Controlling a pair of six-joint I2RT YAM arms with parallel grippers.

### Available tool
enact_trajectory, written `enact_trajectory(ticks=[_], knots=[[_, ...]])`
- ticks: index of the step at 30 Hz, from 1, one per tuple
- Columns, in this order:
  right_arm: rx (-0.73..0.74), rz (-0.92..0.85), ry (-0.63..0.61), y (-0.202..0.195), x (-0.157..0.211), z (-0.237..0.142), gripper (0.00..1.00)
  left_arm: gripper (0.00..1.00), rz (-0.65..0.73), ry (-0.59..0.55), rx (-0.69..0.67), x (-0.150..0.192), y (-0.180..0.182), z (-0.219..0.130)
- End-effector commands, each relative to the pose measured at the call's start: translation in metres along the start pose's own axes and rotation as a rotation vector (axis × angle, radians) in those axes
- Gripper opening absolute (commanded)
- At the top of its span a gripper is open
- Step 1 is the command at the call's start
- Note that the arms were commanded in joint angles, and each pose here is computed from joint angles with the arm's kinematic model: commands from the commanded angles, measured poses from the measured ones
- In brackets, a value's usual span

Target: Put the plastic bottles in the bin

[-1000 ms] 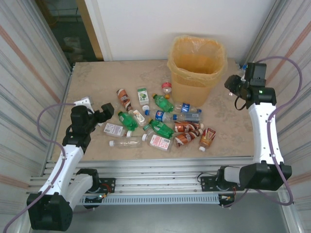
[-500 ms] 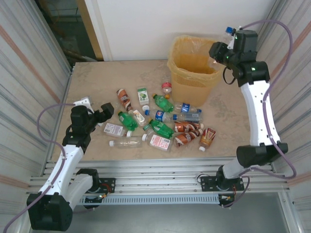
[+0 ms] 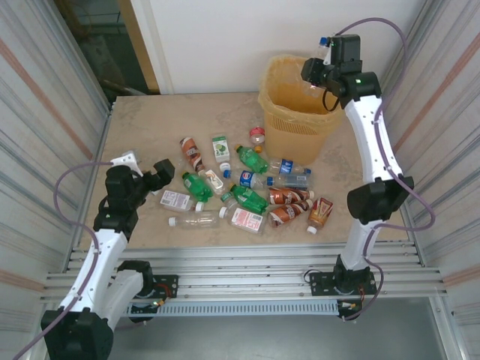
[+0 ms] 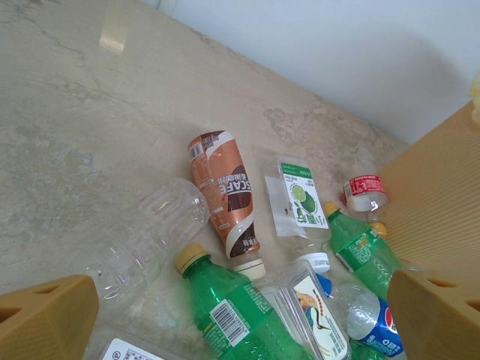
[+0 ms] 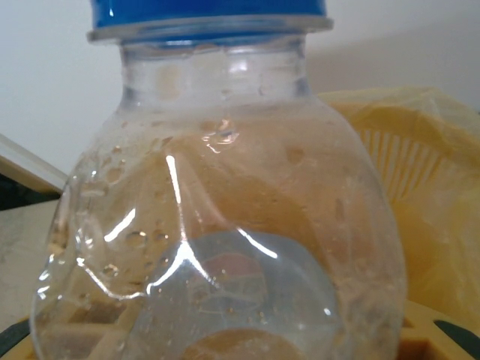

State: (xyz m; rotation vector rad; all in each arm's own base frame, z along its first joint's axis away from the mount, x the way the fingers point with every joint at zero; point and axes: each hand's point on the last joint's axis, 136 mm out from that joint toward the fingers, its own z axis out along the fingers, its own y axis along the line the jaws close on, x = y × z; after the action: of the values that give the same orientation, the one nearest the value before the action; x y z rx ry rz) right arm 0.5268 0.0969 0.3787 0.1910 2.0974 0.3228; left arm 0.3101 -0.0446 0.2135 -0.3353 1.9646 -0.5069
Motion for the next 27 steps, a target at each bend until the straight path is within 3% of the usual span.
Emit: enact_trajectory(ticks=[1, 7, 15, 21, 27], knots=[[0.033, -0.056, 0.035, -0.002, 0.009, 0.012, 0.35, 0.99, -0.006, -0.01, 0.024, -0.006, -0.007, -0.007], [0.074, -0.08, 0.101, -0.009, 0.031, 0.036, 0.38, 0.99, -0.002, -0.01, 0.029, -0.007, -0.008, -0.009], [0.115, -0.117, 0.164, -0.015, 0.054, 0.058, 0.52, 0.99, -0.005, 0.005, 0.034, -0.006, -0.01, -0.009], [0.123, -0.118, 0.164, -0.017, 0.055, 0.06, 0.66, 0.99, -0.013, 0.032, 0.037, -0.001, -0.01, -0.008], [0.115, -0.117, 0.142, -0.014, 0.048, 0.054, 0.71, 0.99, -0.01, 0.039, 0.03, 0.0, -0.01, -0.009]])
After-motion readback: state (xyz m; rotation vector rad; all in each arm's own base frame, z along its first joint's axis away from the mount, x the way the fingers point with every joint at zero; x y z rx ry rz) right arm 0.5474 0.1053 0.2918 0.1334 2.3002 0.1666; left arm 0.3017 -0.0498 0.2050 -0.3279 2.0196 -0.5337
